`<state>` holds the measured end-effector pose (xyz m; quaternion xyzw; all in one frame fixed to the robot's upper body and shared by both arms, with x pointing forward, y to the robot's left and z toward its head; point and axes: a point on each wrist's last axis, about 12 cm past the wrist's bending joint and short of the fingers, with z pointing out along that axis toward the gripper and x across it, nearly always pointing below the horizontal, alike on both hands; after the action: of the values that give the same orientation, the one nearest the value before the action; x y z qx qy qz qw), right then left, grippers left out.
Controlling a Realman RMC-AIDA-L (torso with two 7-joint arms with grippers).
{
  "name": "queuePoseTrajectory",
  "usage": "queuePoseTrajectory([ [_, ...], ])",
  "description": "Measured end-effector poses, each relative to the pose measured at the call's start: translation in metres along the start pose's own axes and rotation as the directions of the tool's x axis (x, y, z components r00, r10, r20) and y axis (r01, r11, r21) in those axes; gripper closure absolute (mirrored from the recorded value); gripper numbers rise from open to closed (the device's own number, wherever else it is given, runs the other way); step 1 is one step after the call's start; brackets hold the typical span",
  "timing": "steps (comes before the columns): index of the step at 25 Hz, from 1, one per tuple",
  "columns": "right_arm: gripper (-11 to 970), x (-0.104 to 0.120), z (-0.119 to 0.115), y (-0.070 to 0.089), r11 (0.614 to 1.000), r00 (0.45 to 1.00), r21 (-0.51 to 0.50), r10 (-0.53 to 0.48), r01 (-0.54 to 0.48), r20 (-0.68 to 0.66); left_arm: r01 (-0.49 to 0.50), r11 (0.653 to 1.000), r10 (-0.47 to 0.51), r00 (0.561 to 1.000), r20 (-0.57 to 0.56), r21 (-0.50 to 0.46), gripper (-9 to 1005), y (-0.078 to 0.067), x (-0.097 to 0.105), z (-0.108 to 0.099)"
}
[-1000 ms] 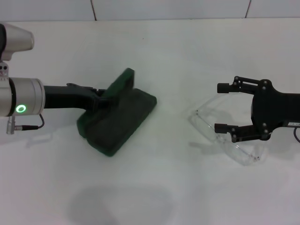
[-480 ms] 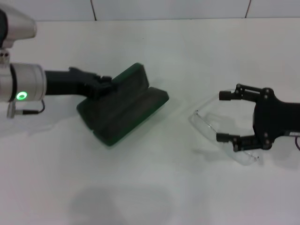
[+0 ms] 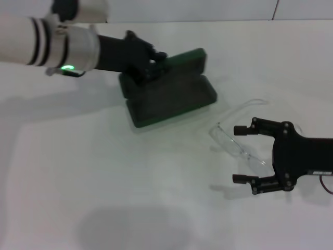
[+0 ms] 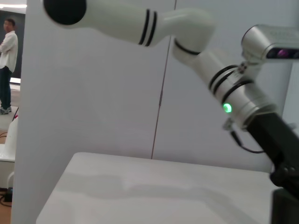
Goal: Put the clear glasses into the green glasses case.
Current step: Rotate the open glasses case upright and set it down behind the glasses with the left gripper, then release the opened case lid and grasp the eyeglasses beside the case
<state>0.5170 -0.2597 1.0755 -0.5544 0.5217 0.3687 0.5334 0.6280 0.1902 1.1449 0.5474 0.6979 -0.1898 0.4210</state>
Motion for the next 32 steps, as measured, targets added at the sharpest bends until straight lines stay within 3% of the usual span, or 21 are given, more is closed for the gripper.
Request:
queuePoseTrajectory([
  [6, 186, 0.005, -0.001, 0.009, 1.0, 1.0, 0.01, 0.014, -0.014, 0.003, -0.121, 0.985, 0.125, 0.992, -0.024, 0.123, 786, -0.011, -0.028, 0.029],
  [15, 197, 0.006, 0.0, 0.011, 1.0, 1.0, 0.014, 0.019, -0.019, 0.001, -0.223, 0.956, 0.236, 0.97, -0.05, 0.193, 768, -0.026, -0.037, 0.046],
  [26, 211, 0.005, -0.008, 0.007, 0.999, 0.999, 0.017, 0.044, -0.044, -0.01, -0.177, 0.967, 0.188, 0.981, -0.044, 0.184, 747, -0.03, -0.043, 0.045],
  [29, 214, 0.003, -0.011, 0.002, 0.996, 0.997, 0.028, 0.08, -0.079, -0.01, -0.148, 0.977, 0.147, 0.989, 0.016, 0.157, 515, -0.032, -0.042, 0.036],
  [32, 218, -0.008, -0.019, -0.01, 0.987, 0.988, 0.031, 0.155, -0.155, -0.006, -0.096, 0.989, 0.082, 0.989, 0.12, 0.112, 489, -0.037, -0.035, 0.02],
])
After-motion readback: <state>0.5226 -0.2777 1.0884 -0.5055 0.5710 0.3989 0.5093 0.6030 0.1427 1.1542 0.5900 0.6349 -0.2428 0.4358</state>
